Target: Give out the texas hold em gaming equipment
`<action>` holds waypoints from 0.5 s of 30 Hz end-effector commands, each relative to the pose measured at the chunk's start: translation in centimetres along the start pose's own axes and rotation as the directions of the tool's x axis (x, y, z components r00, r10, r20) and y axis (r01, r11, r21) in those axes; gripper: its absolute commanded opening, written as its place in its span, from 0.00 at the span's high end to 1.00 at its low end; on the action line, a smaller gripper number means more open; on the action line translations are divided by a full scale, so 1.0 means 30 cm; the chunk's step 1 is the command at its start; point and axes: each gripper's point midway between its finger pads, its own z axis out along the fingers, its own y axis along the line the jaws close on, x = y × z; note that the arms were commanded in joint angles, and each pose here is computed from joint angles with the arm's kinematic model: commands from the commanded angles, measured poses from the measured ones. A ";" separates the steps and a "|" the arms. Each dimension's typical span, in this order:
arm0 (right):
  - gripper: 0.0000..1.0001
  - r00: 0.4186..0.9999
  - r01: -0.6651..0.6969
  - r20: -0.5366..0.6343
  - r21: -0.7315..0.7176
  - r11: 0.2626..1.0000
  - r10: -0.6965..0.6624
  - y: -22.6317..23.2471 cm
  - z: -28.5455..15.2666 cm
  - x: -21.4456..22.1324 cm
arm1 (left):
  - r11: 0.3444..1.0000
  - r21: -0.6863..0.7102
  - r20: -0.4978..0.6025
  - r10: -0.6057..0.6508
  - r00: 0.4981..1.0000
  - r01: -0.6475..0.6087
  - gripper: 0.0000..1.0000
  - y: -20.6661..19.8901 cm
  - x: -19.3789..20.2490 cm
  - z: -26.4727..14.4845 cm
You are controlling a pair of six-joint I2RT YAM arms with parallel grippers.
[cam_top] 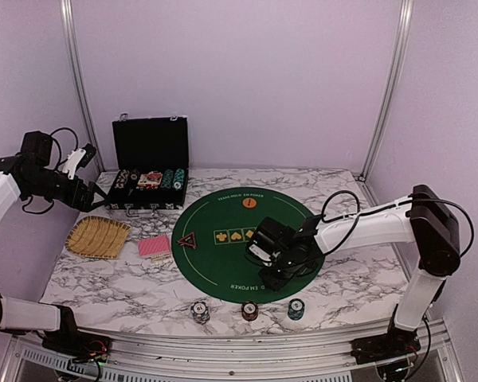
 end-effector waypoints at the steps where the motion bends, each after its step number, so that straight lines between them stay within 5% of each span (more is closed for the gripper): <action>1: 0.64 0.997 -0.042 -0.067 0.055 0.998 0.045 -0.070 -0.015 0.082 | 1.000 0.013 0.007 0.008 1.000 -0.008 0.01 -0.009 -0.020 -0.019; 7: 0.65 0.996 -0.061 -0.059 0.054 0.997 0.065 -0.087 -0.045 0.085 | 1.000 0.011 0.002 0.012 1.000 -0.012 0.01 -0.008 -0.014 -0.017; 15: 0.60 0.997 -0.057 0.056 0.002 0.998 0.057 -0.049 -0.135 -0.122 | 1.000 0.009 0.002 0.016 1.000 -0.016 0.01 -0.008 -0.011 -0.018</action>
